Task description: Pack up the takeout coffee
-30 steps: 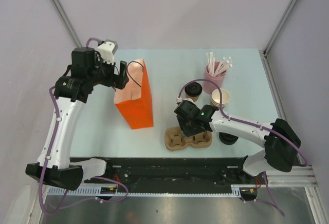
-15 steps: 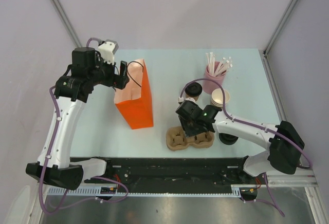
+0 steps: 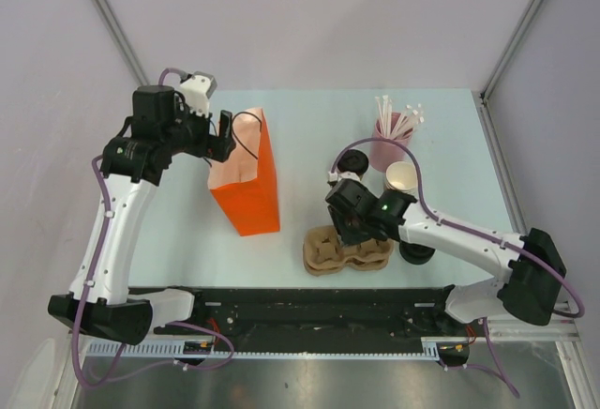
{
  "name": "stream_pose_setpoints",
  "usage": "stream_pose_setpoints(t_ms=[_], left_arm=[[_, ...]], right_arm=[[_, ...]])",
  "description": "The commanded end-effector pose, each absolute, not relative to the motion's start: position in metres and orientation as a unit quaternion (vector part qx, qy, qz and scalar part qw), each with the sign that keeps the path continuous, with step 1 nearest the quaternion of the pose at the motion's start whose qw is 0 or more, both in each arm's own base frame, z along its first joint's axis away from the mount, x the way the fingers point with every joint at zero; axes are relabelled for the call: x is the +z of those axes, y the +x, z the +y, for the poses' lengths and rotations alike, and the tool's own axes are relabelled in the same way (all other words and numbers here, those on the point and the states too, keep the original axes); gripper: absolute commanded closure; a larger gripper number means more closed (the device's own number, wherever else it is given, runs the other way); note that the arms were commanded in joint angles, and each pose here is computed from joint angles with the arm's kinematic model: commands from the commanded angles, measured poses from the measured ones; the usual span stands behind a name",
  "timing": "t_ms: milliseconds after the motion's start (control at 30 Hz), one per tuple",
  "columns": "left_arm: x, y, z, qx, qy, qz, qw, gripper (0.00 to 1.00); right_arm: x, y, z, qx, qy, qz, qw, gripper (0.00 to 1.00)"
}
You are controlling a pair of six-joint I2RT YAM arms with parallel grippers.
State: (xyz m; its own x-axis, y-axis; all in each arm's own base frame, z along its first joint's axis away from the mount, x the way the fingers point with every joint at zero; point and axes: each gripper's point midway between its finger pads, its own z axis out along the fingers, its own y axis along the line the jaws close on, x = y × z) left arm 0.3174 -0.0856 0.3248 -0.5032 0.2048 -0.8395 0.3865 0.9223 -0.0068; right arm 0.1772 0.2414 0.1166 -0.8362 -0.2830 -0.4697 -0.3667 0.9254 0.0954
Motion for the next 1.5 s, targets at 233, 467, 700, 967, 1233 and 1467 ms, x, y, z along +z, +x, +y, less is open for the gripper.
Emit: stream_pose_setpoints(t_ms=[233, 467, 700, 967, 1233, 1467], left_arm=[[0.376, 0.31, -0.06, -0.046, 0.169, 0.823, 0.541, 0.0], [0.374, 0.303, -0.042, -0.026, 0.14, 0.826, 0.545, 0.0], [0.307, 0.308, -0.057, -0.07, 0.144, 0.864, 0.477, 0.02], [0.273, 0.311, -0.07, -0.104, 0.154, 0.873, 0.451, 0.17], [0.284, 0.297, -0.101, -0.142, 0.247, 0.836, 0.469, 0.82], [0.289, 0.287, -0.111, -0.15, 0.282, 0.82, 0.475, 1.0]], right_arm=[[0.265, 0.222, 0.257, 0.207, -0.26, 0.849, 0.411, 0.83], [0.383, 0.267, 0.267, 0.237, -0.334, 0.716, 0.565, 0.89], [0.465, 0.31, 0.286, 0.263, -0.385, 0.624, 0.627, 0.91], [0.501, 0.348, 0.321, 0.297, -0.412, 0.565, 0.651, 0.94], [0.531, 0.378, 0.358, 0.345, -0.407, 0.503, 0.68, 0.98], [0.512, 0.394, 0.397, 0.377, -0.405, 0.504, 0.664, 1.0]])
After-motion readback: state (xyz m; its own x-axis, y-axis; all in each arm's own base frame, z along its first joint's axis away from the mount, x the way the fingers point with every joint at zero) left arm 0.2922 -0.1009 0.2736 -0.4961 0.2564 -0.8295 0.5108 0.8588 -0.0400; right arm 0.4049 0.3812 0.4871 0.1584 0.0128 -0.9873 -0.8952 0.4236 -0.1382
